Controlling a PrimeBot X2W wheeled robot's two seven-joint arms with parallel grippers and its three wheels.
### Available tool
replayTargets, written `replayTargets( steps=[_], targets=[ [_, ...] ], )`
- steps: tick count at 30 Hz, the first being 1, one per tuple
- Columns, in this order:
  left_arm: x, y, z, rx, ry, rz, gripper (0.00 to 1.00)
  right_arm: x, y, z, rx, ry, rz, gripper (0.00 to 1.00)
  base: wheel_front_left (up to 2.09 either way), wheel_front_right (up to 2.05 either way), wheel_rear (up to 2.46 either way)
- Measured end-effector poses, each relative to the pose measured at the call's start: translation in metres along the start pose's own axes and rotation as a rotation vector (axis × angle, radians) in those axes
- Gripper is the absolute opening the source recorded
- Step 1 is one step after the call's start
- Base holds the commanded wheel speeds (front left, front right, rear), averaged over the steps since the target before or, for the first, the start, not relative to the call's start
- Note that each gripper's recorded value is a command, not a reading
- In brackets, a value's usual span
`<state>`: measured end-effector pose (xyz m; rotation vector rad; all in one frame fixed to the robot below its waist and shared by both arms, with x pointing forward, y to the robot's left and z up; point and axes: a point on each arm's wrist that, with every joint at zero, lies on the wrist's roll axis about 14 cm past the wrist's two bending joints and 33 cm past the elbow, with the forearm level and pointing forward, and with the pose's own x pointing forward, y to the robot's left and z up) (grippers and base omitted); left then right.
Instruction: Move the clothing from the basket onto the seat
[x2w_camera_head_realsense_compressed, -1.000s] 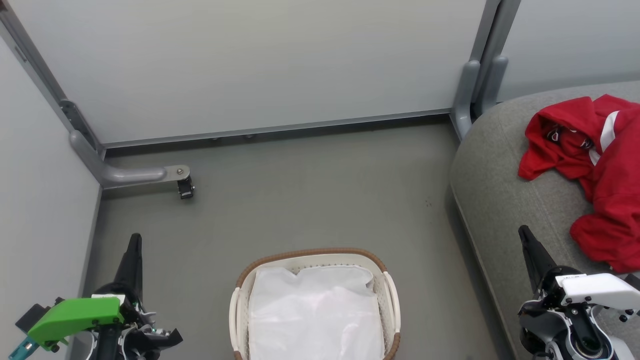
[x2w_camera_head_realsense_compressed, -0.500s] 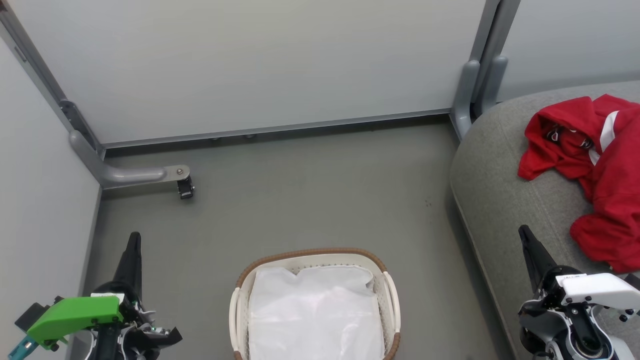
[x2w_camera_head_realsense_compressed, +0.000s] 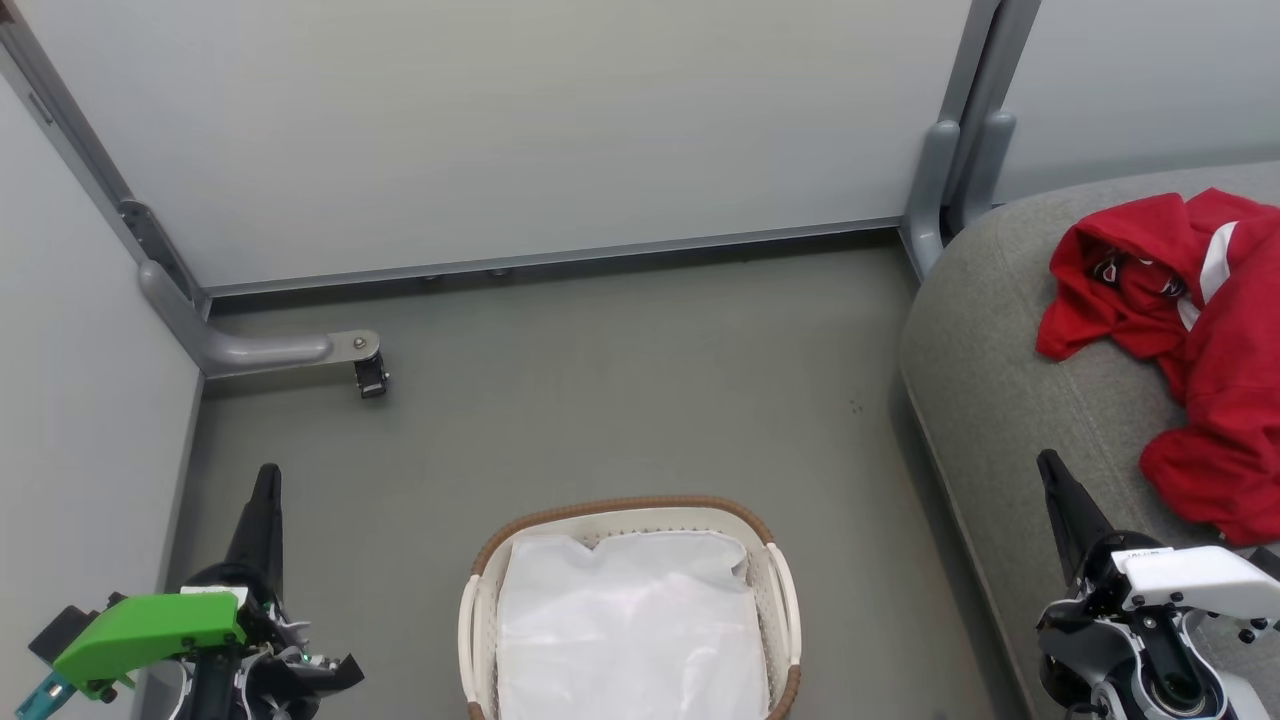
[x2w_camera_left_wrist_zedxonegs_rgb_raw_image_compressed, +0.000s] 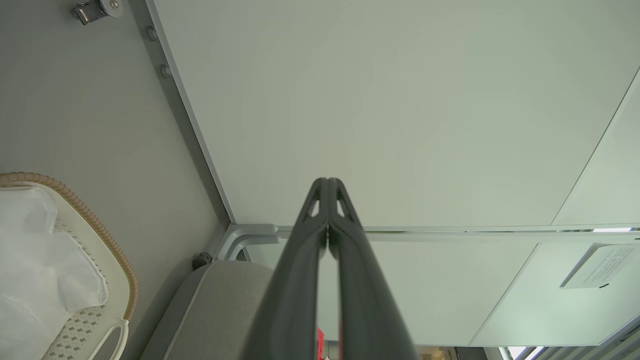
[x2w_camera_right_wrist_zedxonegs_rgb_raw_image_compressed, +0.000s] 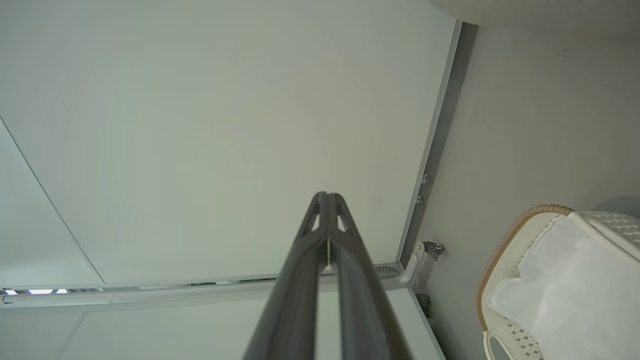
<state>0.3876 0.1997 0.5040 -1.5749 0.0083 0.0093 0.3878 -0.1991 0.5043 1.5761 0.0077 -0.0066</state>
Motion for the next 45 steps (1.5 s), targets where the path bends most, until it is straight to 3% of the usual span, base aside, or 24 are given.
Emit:
replayTargets(
  steps=[45],
  targets=[
    [-0.0001, 0.0000, 0.0000, -0.002, 0.002, 0.000, 0.00, 0.0000, 0.0001, 0.0000, 0.000, 0.000, 0.000, 0.00, 0.00, 0.00, 0.00]
  ],
)
